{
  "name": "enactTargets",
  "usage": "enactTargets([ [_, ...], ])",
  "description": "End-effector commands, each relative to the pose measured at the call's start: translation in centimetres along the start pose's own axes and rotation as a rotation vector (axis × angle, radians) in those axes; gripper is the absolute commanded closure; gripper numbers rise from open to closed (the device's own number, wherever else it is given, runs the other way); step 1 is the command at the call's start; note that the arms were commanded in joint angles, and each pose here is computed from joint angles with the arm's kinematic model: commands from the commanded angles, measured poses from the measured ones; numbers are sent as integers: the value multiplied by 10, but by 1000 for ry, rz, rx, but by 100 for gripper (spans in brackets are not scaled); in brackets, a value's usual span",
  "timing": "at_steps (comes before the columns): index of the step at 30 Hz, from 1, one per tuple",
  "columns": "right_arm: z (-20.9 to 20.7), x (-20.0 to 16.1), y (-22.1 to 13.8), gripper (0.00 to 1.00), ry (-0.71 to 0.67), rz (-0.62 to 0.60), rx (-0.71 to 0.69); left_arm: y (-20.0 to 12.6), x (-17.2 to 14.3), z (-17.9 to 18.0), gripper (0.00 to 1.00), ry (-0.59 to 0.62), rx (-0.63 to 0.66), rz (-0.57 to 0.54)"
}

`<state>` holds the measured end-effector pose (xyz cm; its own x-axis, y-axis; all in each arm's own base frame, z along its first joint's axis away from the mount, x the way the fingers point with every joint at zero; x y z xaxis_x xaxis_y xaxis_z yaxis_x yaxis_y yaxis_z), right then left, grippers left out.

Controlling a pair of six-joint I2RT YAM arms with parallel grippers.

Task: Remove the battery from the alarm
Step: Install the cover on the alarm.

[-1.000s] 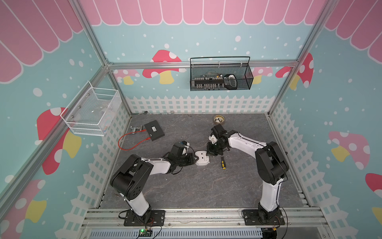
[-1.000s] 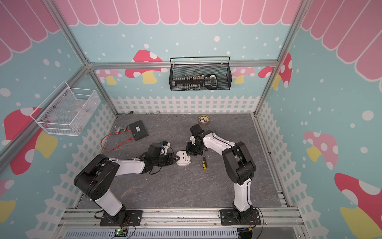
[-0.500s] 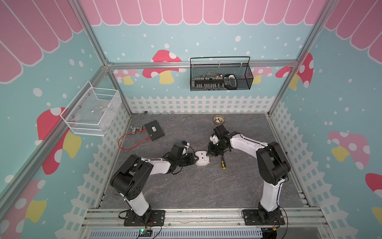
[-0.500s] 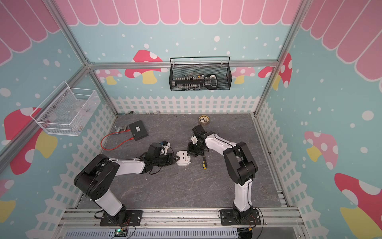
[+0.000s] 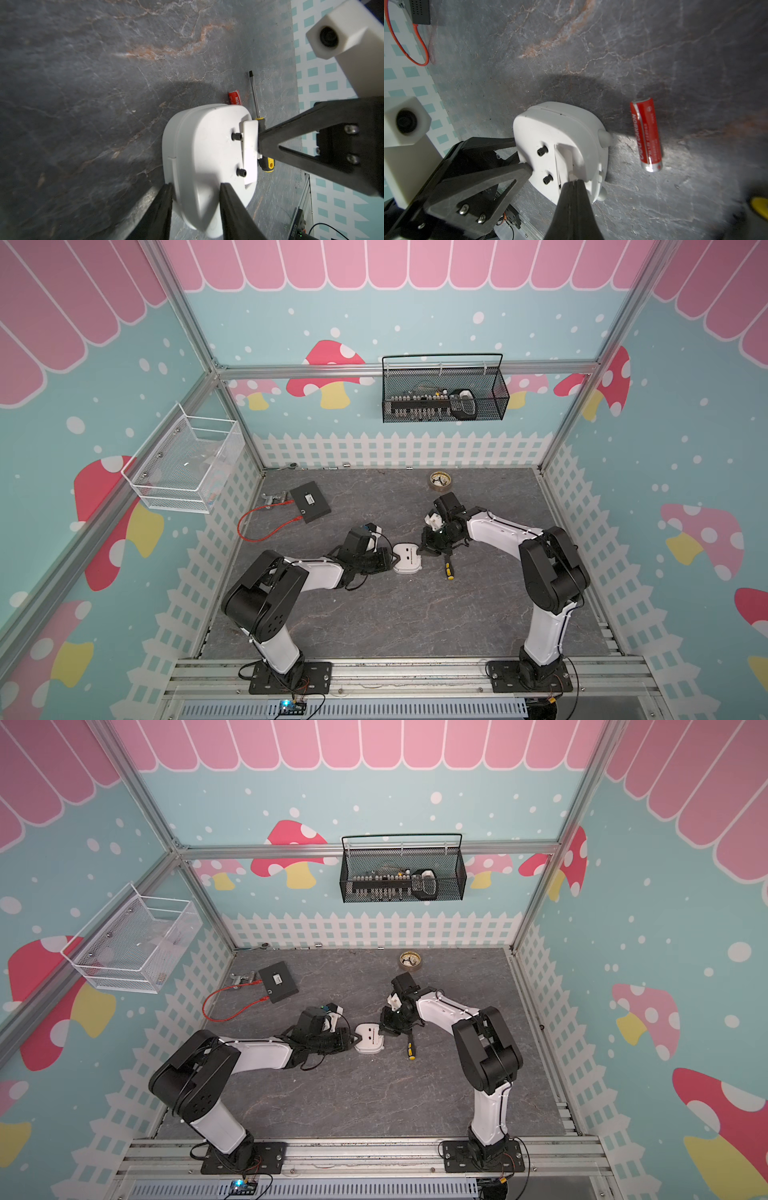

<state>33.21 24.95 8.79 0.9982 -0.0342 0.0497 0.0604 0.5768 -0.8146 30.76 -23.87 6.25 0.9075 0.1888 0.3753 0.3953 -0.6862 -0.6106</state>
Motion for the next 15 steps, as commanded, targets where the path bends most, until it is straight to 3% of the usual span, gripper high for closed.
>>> enactTargets([
  [1,2,-1,-10,100,2,-13,11,2,-12,10,60,-18,30,36],
  [15,-1,-2,-8,100,13,0,16,3,-12,10,60,-21,29,36],
])
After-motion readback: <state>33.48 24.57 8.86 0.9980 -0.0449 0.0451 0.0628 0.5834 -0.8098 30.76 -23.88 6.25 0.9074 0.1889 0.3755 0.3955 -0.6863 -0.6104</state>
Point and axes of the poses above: each gripper's point midway between its finger pads, its own y axis out along the fingers, its own z axis along the line the jaws close on, x = y × z, the point moved 3 cm from there along -y, back along the fingers, and after that the axes turned 1 degree about -y, right-handed, at the moved point
